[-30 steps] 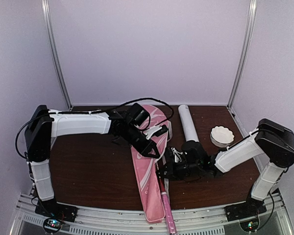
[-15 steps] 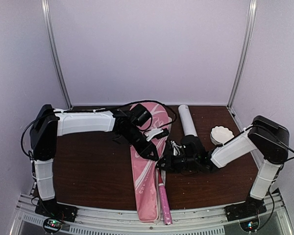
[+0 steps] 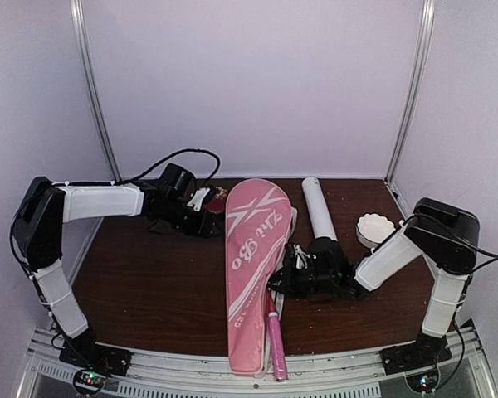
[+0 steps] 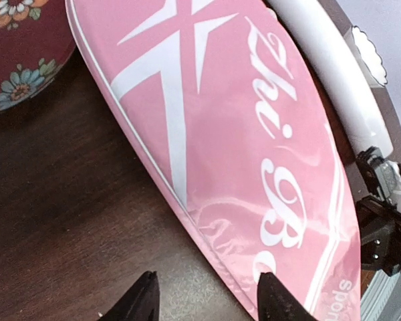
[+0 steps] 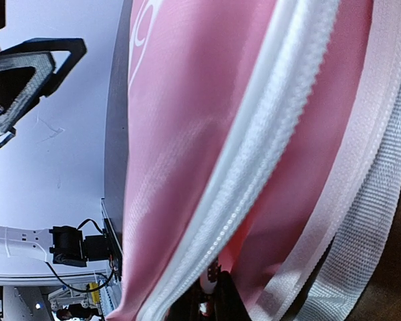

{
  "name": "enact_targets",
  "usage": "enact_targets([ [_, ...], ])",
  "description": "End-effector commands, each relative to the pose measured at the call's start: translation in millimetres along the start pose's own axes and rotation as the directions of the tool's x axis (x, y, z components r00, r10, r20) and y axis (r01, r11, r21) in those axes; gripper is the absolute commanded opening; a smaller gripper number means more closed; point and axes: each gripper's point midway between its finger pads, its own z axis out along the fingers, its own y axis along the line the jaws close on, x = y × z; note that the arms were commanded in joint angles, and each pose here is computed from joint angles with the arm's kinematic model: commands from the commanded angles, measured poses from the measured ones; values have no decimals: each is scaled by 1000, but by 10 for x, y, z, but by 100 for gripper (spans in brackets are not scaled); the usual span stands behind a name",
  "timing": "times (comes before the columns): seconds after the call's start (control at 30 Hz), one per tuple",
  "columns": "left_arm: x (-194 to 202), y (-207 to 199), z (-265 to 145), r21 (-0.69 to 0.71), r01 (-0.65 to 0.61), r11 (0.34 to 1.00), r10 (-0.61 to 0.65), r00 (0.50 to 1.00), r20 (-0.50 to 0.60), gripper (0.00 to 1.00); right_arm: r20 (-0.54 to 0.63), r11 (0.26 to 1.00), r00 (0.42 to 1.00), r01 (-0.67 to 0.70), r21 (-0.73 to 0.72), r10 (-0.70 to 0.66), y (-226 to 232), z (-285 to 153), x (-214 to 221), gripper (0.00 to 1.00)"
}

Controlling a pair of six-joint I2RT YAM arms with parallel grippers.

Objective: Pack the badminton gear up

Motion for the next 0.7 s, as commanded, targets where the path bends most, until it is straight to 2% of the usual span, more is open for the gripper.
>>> enact_targets([
  [0.0,-63,60,289,9,65,998,-66,997,36,54,117,990,992,56,-131,-41,308,-35,-239,0],
  [0.2,-196,78,602,45,70,997,-70,997,13,56,113,989,993,53,-141,-37,295,-55,-201,0],
  [0.33,-256,9,760,110,63,992,-62,998,-5,50,126,987,991,62,-147,-43,332,-57,-231,0],
  [0.53,-193,-36,882,149,27,988,-19,998,-52,14,134,986,989,87,-140,-68,399,25,-319,0],
  [0.67,-100,-105,961,196,4,981,15,995,-97,0,168,984,982,116,-138,-92,464,38,-470,0],
])
